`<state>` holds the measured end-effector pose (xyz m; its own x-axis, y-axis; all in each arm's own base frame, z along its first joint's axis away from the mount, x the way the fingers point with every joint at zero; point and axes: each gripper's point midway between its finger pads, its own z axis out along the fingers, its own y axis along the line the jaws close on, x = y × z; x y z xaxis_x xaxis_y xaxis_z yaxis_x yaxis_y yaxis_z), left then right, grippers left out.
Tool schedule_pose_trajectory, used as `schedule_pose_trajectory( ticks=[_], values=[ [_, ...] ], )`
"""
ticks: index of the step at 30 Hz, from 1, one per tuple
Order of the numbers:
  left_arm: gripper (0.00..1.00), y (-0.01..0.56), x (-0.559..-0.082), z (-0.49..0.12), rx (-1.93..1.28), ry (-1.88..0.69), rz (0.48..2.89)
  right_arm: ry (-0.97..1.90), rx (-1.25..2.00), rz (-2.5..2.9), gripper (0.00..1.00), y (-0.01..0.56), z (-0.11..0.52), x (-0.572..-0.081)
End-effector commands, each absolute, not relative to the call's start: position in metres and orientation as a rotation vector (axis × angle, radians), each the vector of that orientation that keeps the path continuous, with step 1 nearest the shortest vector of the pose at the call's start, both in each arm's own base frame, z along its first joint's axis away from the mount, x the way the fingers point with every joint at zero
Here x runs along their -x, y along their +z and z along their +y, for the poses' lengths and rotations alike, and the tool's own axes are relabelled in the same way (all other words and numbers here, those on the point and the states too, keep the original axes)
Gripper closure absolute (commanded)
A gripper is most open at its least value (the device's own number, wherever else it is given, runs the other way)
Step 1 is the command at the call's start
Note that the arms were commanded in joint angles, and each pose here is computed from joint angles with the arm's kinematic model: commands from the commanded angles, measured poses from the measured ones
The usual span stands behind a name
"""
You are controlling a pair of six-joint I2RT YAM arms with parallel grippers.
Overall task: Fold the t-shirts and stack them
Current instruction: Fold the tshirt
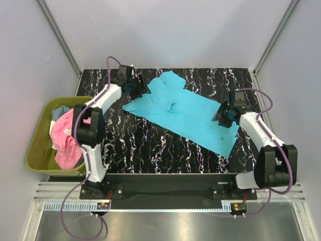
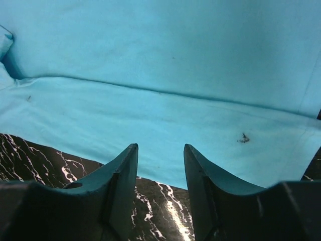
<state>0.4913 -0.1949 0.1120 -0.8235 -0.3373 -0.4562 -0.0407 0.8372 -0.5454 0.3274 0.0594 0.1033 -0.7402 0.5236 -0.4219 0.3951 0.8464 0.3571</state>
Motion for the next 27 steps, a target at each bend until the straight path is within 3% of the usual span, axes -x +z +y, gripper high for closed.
schedule_pose_trajectory(
  ticks=[1, 6, 10, 16, 22, 27],
  values=[
    [0.37, 0.127, -0.475, -0.203, 0.266, -0.677, 2.393, 0.330, -0.532, 2.493, 0.50, 0.113, 0.061, -0.345],
    [0.38, 0.082, -0.462, -0.213, 0.285, -0.689, 2.479, 0.277, -0.480, 2.534, 0.51, 0.098, 0.055, -0.362],
    [0.37, 0.077, -0.469, -0.215, 0.275, -0.677, 2.482, 0.342, -0.666, 2.474, 0.51, 0.097, 0.021, -0.380],
    [0.36, 0.055, -0.476, -0.175, 0.467, -0.354, 2.577, 0.256, -0.663, 2.482, 0.50, 0.111, -0.010, -0.414],
    [0.36, 0.021, -0.434, -0.117, 0.657, -0.085, 2.638, 0.156, -0.727, 2.472, 0.49, 0.118, -0.030, -0.414],
    [0.36, 0.032, -0.394, -0.107, 0.723, -0.082, 2.628, 0.119, -0.829, 2.440, 0.49, 0.115, -0.054, -0.412]
  ],
)
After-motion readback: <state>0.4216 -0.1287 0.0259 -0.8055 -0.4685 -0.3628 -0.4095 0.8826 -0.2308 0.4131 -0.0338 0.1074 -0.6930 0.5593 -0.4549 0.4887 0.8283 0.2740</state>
